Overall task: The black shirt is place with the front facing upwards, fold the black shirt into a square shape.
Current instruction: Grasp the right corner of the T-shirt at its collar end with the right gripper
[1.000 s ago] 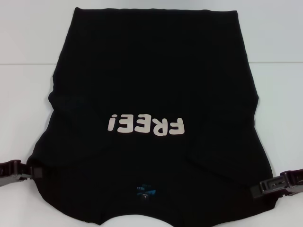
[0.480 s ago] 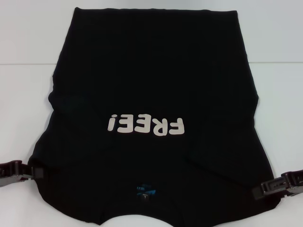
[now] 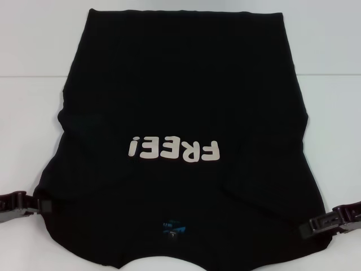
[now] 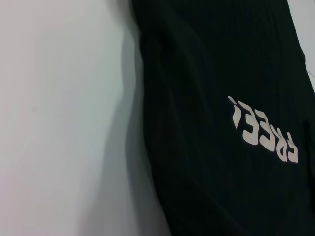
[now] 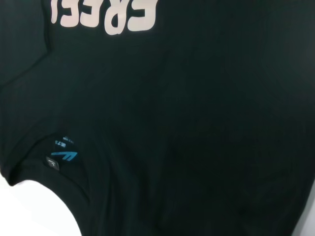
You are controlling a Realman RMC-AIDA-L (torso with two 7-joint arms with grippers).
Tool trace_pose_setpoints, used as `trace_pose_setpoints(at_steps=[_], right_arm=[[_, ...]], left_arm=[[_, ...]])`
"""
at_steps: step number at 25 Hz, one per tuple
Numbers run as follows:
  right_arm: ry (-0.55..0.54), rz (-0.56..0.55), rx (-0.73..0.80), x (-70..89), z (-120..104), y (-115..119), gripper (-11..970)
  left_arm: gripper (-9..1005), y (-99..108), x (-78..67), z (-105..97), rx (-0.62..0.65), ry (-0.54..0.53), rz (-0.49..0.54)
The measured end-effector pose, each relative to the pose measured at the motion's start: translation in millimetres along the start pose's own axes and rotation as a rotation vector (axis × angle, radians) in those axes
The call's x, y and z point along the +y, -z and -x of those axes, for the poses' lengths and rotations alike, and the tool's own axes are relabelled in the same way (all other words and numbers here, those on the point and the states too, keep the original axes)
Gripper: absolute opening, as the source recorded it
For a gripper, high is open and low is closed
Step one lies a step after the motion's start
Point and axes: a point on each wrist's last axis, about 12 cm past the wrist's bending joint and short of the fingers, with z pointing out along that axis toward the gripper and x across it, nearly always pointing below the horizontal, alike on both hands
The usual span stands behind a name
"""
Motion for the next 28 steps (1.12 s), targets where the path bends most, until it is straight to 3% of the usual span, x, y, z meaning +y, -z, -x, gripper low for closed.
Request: trace_pose_setpoints(at_steps=[9, 15, 17, 23, 28], right_arm=[[0.024, -0.05, 0.02, 1.9, 3.5, 0.8, 849], [0.018, -0.052, 0.025, 3.6, 5.5, 1.6, 626], [0.013, -0.057, 0.03, 3.4, 5.8, 2.2, 384], [0.014, -0.077, 0.055, 4.6, 6.5, 0.9, 137], [0.022, -0.073, 0.063, 7.2, 8.7, 2.0, 125]], left_arm=[[14, 0.0, -0.3, -0.1, 0.001, 0.0, -0.002], [14, -0.4, -0.1, 0.2, -0.003, -0.003, 0.0], [14, -0.5, -0.1, 0.2, -0.004, -0.004, 0.0], [14, -0.4, -0.5, 0.8, -0.013, -0.009, -0.006], [14, 0.1, 0.4, -0.5, -0.014, -0.01, -0.006]])
